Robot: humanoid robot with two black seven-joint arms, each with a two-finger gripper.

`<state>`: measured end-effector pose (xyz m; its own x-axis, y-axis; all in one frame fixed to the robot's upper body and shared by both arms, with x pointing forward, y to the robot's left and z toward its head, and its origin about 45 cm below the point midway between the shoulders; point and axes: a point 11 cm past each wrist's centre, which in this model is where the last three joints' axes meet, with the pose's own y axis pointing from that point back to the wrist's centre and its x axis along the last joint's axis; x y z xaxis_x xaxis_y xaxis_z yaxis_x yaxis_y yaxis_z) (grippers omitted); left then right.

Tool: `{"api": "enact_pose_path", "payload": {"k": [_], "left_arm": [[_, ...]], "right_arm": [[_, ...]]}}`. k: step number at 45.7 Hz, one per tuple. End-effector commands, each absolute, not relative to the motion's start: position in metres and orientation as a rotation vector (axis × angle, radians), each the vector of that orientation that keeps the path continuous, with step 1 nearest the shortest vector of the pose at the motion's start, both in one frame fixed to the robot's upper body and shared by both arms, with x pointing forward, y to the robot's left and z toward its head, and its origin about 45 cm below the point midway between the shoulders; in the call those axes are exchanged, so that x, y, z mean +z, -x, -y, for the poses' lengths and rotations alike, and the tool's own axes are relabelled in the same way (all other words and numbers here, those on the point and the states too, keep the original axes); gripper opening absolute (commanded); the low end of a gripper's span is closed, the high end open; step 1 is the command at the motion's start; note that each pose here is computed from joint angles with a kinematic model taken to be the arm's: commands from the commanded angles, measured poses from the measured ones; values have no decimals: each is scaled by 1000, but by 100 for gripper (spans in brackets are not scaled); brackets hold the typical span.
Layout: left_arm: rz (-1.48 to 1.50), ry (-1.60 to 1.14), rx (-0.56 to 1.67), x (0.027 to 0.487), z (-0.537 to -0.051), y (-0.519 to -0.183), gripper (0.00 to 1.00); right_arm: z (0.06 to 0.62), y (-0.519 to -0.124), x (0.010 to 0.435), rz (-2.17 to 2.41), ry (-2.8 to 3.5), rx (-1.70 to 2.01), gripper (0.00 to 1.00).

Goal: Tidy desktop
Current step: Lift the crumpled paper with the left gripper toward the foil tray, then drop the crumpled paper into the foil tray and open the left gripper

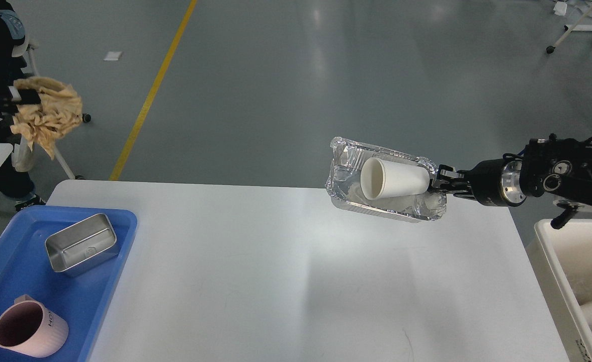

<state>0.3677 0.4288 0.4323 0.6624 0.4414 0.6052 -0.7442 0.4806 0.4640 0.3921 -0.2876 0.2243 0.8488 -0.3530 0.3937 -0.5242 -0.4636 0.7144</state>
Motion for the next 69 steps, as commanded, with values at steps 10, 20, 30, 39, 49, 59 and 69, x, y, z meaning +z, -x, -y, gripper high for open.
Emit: {"api": "enact_pose_path", "payload": {"k": [10, 20, 30, 39, 49, 59, 69], "left_arm": [[551, -723, 650, 489, -308, -432, 1], [500, -768, 460, 452, -215, -462, 2], [408, -758, 305, 401, -125, -465, 4], [365, -750, 202, 374, -69, -453, 4], [362, -779, 104, 350, -31, -434, 4], [353, -840, 50, 325, -24, -424, 5], [338, -862, 36, 313, -24, -421, 12]], "right_arm": [[272, -391, 221, 592, -2125, 241, 0], [269, -391, 220, 577, -2125, 240, 0], [267, -392, 219, 569, -2126, 241, 0], [268, -391, 218, 567, -2124, 237, 0], [267, -392, 217, 565, -2124, 238, 0], [264, -394, 220, 562, -2124, 249, 0], [265, -394, 220, 564, -2124, 249, 0]]}}
